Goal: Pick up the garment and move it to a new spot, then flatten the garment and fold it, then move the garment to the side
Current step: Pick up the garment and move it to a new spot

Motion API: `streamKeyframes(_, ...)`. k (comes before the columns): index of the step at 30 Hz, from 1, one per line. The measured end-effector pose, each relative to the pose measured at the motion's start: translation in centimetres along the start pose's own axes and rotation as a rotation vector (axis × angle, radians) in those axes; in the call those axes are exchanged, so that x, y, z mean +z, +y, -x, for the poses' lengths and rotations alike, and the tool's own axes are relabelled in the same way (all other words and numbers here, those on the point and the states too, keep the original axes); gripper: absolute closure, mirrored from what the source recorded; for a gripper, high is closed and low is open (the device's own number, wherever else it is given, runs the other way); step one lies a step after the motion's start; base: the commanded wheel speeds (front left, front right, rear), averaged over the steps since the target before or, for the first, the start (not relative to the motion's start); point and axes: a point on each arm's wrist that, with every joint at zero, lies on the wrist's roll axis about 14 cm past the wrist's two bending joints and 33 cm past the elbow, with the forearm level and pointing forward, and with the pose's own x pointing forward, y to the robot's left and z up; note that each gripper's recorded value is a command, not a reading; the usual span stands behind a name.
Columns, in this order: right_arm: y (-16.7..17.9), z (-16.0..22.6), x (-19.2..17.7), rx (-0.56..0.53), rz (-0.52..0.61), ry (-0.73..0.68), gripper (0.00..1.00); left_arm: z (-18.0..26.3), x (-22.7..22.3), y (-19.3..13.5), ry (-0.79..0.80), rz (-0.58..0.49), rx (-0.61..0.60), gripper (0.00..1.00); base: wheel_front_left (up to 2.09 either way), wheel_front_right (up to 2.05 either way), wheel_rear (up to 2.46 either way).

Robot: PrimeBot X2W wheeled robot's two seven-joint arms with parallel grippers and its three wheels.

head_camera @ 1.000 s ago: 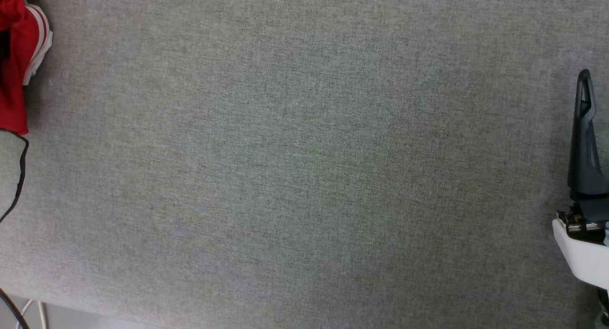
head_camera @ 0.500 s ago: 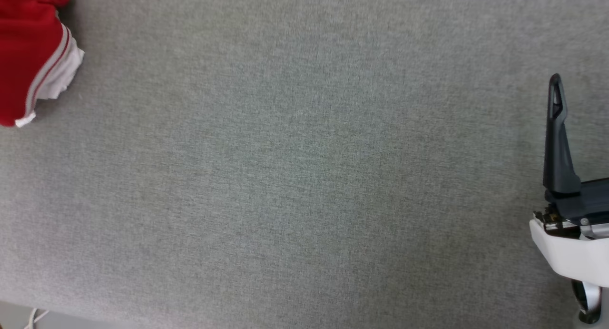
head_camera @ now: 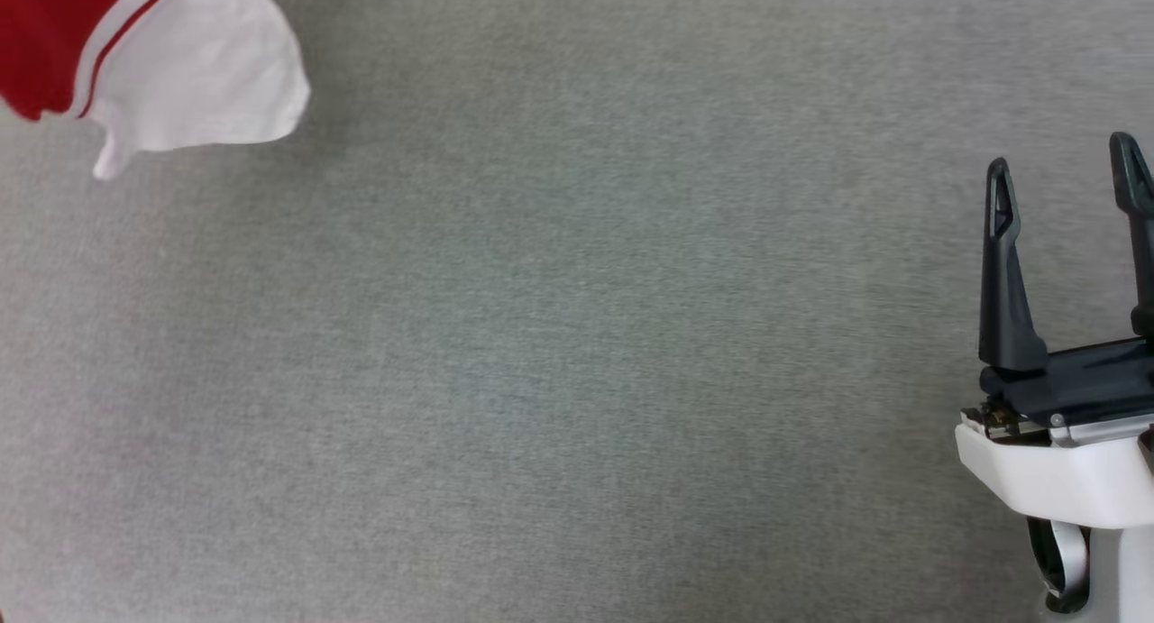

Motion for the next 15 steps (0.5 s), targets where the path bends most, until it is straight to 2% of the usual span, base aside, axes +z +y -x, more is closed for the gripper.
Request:
streamKeyframes(8, -3.5, 2.3, 2.6, -0.103, 0.003, -0.016, 0.00, 0.3, 7.8, -9.3, -0.151, -0.150, -0.215, 1.00, 0.00, 0.00, 0.00)
streamKeyframes(15, -6.8, 5.0, 4.6, -0.203, 0.018, -0.022, 0.00, 1.1, 10.5, -18.6, -0.229, -0.278, -0.429, 1.00, 0.00, 0.00, 0.00)
